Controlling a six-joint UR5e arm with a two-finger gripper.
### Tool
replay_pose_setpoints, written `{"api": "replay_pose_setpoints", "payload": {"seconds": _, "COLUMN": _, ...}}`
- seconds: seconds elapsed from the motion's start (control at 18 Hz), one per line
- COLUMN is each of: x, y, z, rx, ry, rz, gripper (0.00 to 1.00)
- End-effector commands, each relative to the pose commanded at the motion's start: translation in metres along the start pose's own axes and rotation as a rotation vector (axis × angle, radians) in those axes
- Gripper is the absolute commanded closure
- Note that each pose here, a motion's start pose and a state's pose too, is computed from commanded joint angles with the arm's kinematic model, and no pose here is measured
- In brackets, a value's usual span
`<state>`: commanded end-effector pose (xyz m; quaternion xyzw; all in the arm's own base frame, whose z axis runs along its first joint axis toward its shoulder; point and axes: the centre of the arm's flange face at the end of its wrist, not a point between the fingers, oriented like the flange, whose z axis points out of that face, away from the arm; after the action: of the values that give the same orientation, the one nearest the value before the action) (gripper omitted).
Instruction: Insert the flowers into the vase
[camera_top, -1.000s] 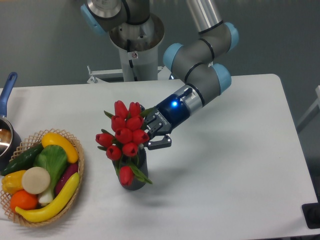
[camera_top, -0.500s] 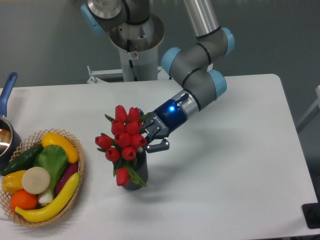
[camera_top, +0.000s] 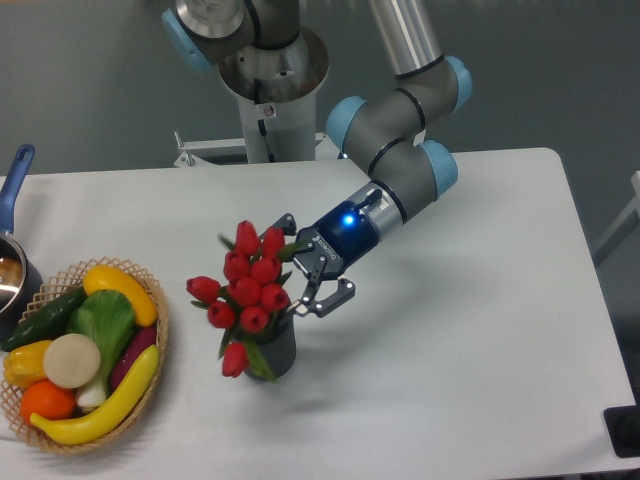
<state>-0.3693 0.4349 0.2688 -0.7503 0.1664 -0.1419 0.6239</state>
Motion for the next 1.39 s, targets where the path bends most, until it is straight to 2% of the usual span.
{"api": "replay_pose_setpoints", "payload": {"seconds": 0.17, "x": 0.0, "y": -0.01, "z": -0.019, "rx": -0.009, "ry": -0.036, "rz": 0.006, "gripper": 0.0}}
{"api": "replay_pose_setpoints", "payload": {"seconds": 0.33, "x": 0.002, "y": -0.03, "z": -0.06, "rx": -0.048, "ry": -0.118, "rz": 0.045, "gripper": 0.0}}
{"api": "replay_pose_setpoints", "payload": {"seconds": 0.39, "x": 0.002, "y": -0.042, "z": -0.074, "rx": -0.099, "ry": -0.152, "rz": 0.079, "gripper": 0.0}}
{"api": "replay_pose_setpoints", "payload": {"seconds": 0.5, "x": -0.005, "y": -0.078, "z": -0.109, "rx": -0.273, "ry": -0.244, "rz": 0.162, "gripper": 0.0}}
{"api": "replay_pose_setpoints", "payload": {"seconds": 0.67, "x": -0.003, "y": -0.113, "z": -0.127, "rx": -0.491, "ry": -0.323, "rz": 0.24, "gripper": 0.0}}
{"api": "replay_pose_setpoints", "payload": {"seconds": 0.83, "x": 0.0, "y": -0.146, "z": -0.15, "rx": -0.607, "ry": -0.403, "rz": 0.282, "gripper": 0.0}}
{"api": "replay_pose_setpoints", "payload": {"seconds": 0.94, "x": -0.008, "y": -0.175, "z": -0.174, "rx": -0.613, "ry": -0.47, "rz": 0.23, "gripper": 0.0}}
{"api": "replay_pose_setpoints", "payload": {"seconds": 1.06, "x": -0.012, "y": -0.198, "z": -0.192, "rx": -0.73, "ry": -0.487, "rz": 0.171, "gripper": 0.0}}
{"api": "replay_pose_setpoints", "payload": {"seconds": 1.17, "x": -0.006, "y": -0.205, "z": -0.204, "rx": -0.883, "ry": -0.478, "rz": 0.161, "gripper": 0.0}}
{"api": "replay_pose_setpoints", "payload": {"seconds": 1.22, "x": 0.001, "y": -0.204, "z": -0.209, "rx": -0.962, "ry": -0.445, "rz": 0.186, "gripper": 0.0}}
{"api": "replay_pose_setpoints", "payload": {"seconds": 1.39, "x": 0.012, "y": -0.205, "z": -0.218, "rx": -1.075, "ry": -0.342, "rz": 0.217, "gripper": 0.0}}
